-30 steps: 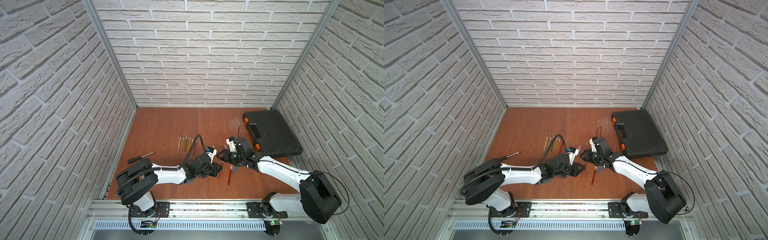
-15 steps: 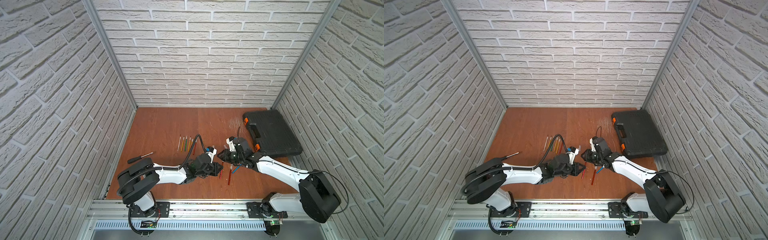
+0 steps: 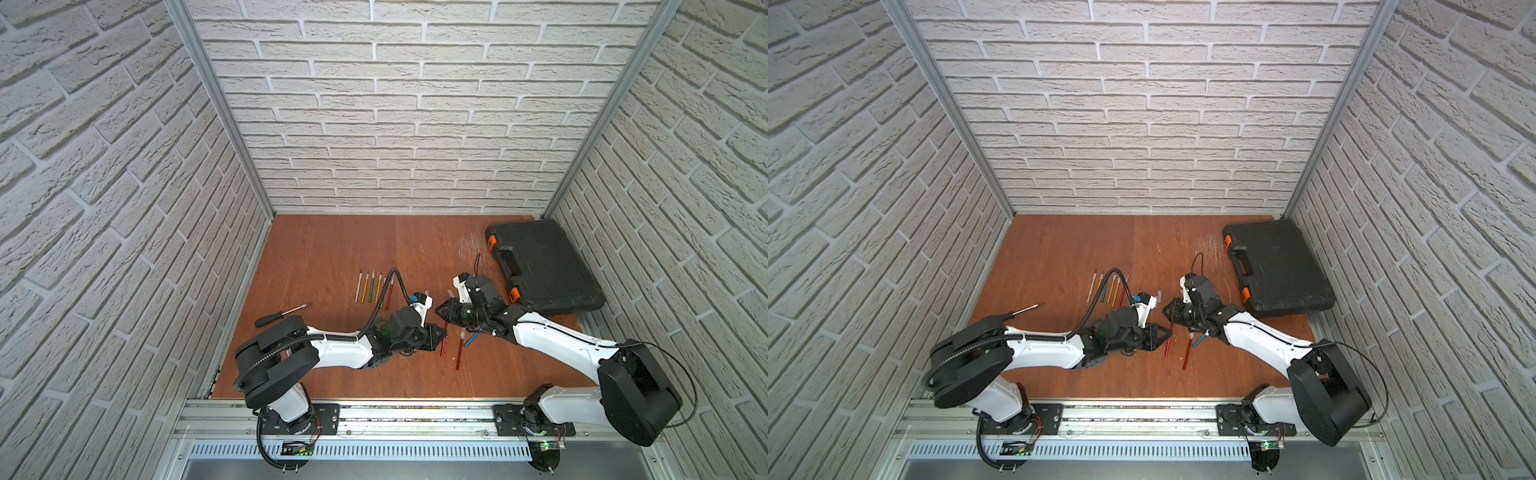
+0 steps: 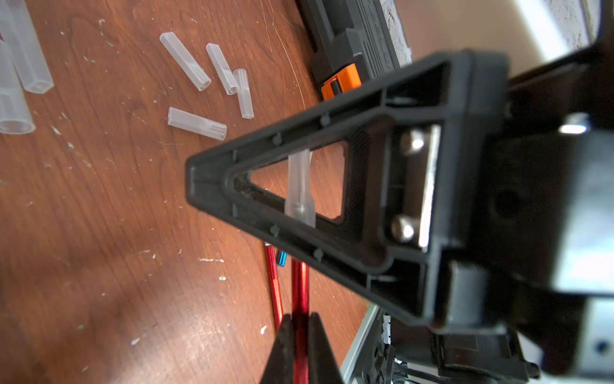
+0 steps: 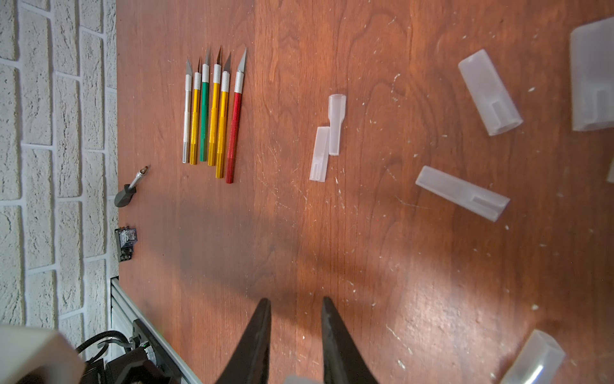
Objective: Remove protective caps from carving knives
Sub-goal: Remove the protective sleeve from the carving knife.
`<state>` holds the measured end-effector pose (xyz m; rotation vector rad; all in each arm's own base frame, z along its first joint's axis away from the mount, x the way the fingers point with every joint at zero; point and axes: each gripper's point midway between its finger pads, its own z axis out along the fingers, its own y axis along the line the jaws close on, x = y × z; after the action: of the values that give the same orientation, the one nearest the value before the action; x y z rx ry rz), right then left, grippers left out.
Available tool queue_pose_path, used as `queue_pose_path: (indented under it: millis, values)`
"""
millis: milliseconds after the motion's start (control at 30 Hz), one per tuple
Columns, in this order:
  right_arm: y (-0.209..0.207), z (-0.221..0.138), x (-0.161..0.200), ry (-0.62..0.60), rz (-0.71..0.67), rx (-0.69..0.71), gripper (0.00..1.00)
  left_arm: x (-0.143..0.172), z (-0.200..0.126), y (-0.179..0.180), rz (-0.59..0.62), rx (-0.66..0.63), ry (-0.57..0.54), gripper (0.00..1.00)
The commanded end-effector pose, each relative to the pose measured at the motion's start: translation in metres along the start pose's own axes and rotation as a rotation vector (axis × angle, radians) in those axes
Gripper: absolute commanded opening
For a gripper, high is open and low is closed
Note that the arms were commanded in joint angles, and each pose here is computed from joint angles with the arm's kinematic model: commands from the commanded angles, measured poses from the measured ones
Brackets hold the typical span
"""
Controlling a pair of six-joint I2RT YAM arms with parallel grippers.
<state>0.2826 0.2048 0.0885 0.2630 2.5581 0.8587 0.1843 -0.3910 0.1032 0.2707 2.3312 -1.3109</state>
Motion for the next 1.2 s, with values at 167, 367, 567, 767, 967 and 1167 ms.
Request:
queue_pose_path:
  millis: [167,367,567,767,967,1167]
  values:
    - [0.014,-0.010,-0.012,-0.056,-0.047,-0.020,0.24,-0.007,0.000,-0.004,-0.013,0.047,-0.043,0.02]
    - [0.015,-0.010,-0.015,-0.063,-0.080,-0.014,0.24,-0.008,0.006,-0.006,-0.016,0.080,-0.039,0.02]
    - [0.019,-0.005,-0.017,-0.068,-0.083,-0.033,0.24,-0.014,0.012,-0.011,-0.025,0.107,-0.044,0.02]
    - [0.016,-0.005,-0.016,-0.071,-0.091,-0.018,0.24,-0.014,0.012,-0.012,-0.026,0.111,-0.039,0.02]
    - [0.014,-0.006,-0.017,-0.074,-0.112,0.002,0.22,-0.014,0.009,-0.012,-0.029,0.112,-0.041,0.02]
    - [0.014,-0.007,-0.019,-0.075,-0.130,0.015,0.19,-0.014,0.009,-0.012,-0.027,0.107,-0.038,0.02]
